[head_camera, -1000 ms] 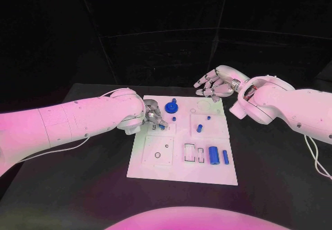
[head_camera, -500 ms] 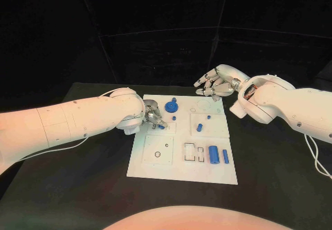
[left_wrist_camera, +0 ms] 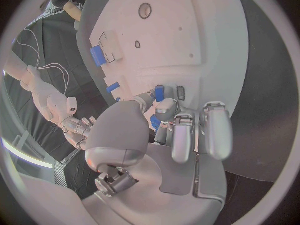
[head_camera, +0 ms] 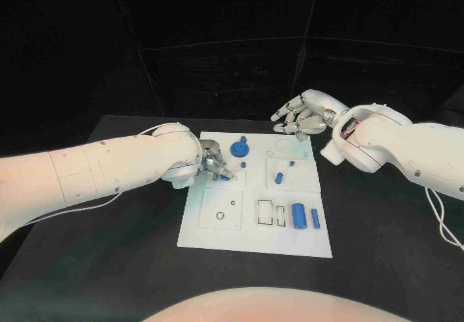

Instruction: Assemble the parts on the task board

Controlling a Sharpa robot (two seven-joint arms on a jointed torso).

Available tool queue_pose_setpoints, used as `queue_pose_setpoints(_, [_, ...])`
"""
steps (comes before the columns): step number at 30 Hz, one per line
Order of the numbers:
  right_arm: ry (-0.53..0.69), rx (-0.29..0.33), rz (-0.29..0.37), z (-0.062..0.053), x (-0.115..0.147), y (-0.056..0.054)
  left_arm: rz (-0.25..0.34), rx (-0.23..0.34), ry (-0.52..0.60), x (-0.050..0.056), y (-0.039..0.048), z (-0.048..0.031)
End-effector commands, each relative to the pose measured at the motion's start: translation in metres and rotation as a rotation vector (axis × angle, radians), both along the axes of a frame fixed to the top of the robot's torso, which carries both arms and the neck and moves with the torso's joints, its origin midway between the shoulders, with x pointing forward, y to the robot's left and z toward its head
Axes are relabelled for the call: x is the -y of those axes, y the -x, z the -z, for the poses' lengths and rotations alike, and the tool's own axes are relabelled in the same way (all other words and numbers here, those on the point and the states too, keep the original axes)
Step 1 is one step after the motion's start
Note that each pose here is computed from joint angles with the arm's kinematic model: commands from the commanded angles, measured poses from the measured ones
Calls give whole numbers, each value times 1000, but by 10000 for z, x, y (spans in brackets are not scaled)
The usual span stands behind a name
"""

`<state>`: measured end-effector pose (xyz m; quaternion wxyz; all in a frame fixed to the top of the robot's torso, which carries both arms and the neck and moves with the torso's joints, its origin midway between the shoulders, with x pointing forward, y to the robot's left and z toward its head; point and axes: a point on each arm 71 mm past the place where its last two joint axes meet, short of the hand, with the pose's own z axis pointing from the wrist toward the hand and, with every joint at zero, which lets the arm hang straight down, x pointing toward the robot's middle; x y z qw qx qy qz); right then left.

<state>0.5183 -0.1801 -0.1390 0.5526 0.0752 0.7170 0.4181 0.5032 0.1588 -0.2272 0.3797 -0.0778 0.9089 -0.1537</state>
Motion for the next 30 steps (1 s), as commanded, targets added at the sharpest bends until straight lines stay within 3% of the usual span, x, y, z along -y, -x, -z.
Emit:
queue_pose_setpoints(1, [-2, 5, -12, -15, -14, 3, -5, -39, -60, -60, 25, 77])
queue_pose_setpoints(30, [-3, 5, -16, -15, -38, 1, 29, -85, -129, 113, -94, 59])
